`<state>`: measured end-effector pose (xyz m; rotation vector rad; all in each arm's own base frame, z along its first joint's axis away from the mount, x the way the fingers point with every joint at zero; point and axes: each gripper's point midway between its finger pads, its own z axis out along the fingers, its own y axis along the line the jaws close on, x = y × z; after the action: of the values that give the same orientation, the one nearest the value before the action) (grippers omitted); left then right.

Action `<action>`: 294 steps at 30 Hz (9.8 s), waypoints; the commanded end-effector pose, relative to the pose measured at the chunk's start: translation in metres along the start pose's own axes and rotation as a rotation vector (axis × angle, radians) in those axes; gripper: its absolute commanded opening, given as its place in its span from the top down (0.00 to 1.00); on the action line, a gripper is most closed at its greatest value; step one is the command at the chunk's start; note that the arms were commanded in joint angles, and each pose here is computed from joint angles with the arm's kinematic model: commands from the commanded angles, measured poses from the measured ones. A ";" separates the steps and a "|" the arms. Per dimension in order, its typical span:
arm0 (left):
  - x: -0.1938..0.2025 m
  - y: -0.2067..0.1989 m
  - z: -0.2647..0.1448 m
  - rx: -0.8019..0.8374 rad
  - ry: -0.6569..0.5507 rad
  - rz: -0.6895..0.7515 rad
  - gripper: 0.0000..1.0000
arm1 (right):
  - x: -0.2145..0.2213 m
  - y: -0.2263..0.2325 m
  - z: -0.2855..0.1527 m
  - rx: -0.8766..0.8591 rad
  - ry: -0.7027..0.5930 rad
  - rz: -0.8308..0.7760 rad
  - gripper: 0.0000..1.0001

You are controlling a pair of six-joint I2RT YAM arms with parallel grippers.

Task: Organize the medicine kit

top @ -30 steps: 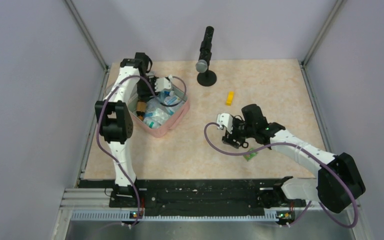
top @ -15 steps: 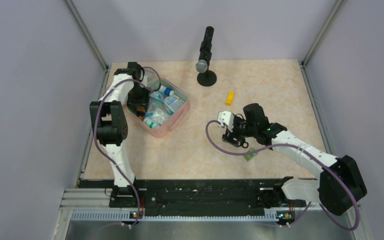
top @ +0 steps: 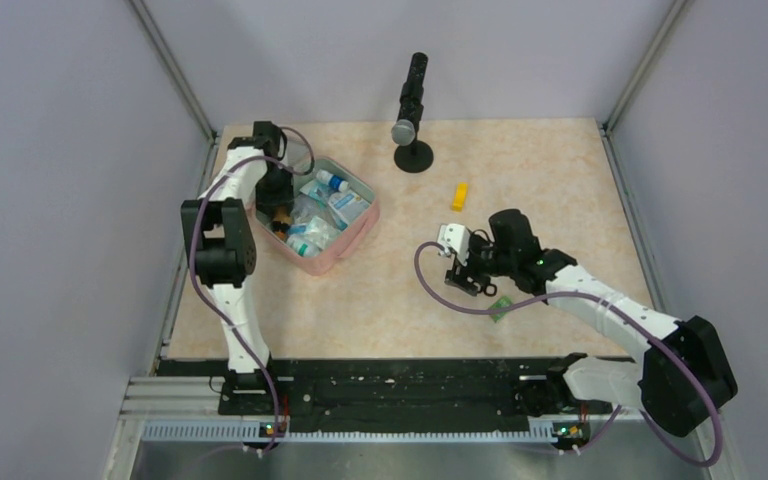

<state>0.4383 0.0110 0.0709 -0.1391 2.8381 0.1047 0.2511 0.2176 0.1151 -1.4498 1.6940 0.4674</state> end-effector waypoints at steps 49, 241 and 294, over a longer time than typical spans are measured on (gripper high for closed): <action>-0.033 0.002 -0.008 0.091 -0.087 -0.090 0.52 | -0.012 -0.008 -0.001 0.022 -0.050 0.010 0.31; 0.128 -0.360 -0.117 1.177 -0.191 0.493 0.17 | 0.145 -0.068 0.031 0.353 0.317 1.125 1.00; 0.213 -0.406 -0.055 1.383 0.340 0.528 1.00 | 0.098 -0.100 0.005 0.384 0.193 1.043 0.63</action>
<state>0.2548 -0.4253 0.0269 0.8046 2.5615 -1.8803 0.3454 0.1424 0.0284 -0.1943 2.4948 0.5176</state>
